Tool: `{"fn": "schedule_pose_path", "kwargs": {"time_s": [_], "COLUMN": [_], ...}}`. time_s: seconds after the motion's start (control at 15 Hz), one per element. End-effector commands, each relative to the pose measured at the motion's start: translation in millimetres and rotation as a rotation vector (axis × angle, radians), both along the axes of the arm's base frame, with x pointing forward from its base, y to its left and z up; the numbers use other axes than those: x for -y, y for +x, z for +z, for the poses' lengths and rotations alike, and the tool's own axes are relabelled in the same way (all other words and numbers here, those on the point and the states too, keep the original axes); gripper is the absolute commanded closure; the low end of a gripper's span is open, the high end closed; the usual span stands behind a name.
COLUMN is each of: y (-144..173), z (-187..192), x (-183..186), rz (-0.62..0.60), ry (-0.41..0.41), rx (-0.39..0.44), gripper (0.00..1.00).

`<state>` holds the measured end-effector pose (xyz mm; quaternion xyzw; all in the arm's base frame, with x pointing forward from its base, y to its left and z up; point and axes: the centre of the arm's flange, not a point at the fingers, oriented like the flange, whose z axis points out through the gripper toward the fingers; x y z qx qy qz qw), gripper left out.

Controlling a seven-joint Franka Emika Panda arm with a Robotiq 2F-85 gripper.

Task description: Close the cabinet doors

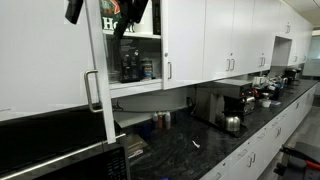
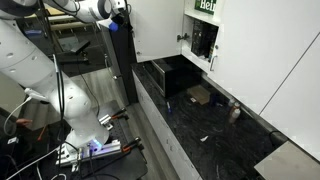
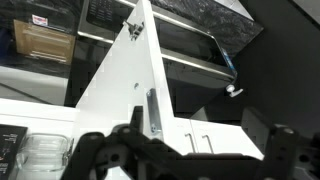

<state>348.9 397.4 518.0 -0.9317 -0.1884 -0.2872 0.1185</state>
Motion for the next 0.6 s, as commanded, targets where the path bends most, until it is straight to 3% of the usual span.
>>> {"fn": "schedule_pose_path", "kwargs": {"time_s": [0.0, 0.53], "y": [-2.7, -6.6], "z": [-13.8, -28.7], "x": [-3.3, -8.5], "rz": [-0.028, -0.076], "ry": [0.003, 0.012], "rx": [0.054, 0.223], "gripper": [0.0, 0.0]}}
